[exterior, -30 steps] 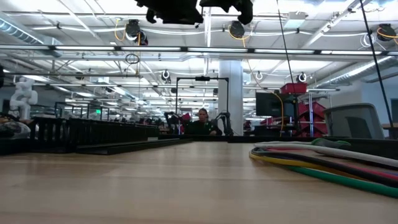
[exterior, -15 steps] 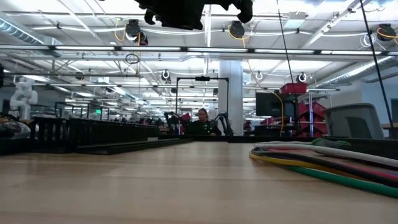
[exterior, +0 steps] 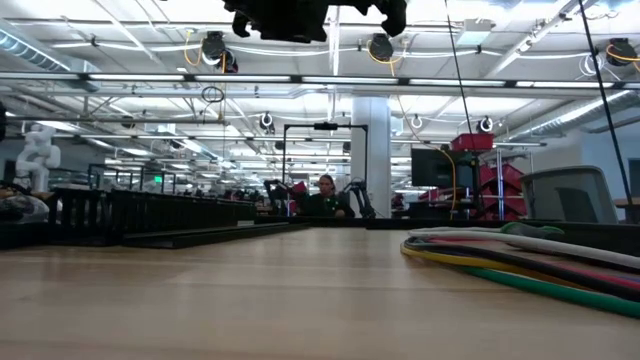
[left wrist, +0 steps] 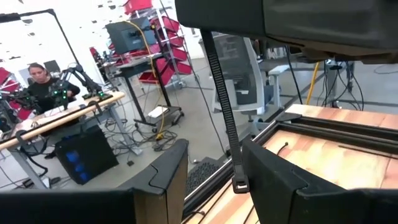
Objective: Ziptie cables
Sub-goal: Wrap the cable wires with the black ziptie
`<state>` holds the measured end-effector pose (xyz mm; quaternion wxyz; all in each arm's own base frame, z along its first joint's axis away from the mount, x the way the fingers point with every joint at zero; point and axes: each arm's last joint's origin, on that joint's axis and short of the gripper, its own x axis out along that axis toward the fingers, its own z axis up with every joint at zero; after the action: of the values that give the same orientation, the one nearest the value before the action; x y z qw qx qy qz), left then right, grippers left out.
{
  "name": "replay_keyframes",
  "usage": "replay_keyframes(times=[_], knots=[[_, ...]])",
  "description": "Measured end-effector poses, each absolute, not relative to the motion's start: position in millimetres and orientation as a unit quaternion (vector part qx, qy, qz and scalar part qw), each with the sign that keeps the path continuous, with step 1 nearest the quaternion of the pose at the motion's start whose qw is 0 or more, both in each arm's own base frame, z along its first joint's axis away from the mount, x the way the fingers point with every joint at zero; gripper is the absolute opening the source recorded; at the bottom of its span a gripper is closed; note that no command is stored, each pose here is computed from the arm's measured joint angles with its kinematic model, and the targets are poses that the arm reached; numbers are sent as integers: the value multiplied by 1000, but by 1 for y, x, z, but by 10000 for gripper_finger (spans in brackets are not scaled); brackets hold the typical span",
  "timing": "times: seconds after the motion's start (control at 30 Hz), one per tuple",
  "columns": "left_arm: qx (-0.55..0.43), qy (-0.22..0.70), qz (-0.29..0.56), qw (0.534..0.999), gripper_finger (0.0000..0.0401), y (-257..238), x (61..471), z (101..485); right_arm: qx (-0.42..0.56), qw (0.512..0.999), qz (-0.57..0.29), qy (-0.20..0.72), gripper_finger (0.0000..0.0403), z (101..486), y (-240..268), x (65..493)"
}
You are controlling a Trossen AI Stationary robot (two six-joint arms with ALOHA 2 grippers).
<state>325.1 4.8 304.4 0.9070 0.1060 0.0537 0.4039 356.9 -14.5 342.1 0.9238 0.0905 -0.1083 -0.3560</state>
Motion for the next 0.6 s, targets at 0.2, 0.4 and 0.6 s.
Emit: replay_keyframes(times=[0.2, 0.4, 0.6], knots=[[107, 52, 384, 916, 135, 4, 326, 304, 91, 924, -355, -109, 0, 342, -15, 357], [107, 51, 382, 917, 49, 4, 326, 304, 91, 925, -353, -110, 0, 342, -14, 357], [115, 55, 381, 916, 15, 4, 326, 304, 91, 925, -353, -109, 0, 342, -14, 357]])
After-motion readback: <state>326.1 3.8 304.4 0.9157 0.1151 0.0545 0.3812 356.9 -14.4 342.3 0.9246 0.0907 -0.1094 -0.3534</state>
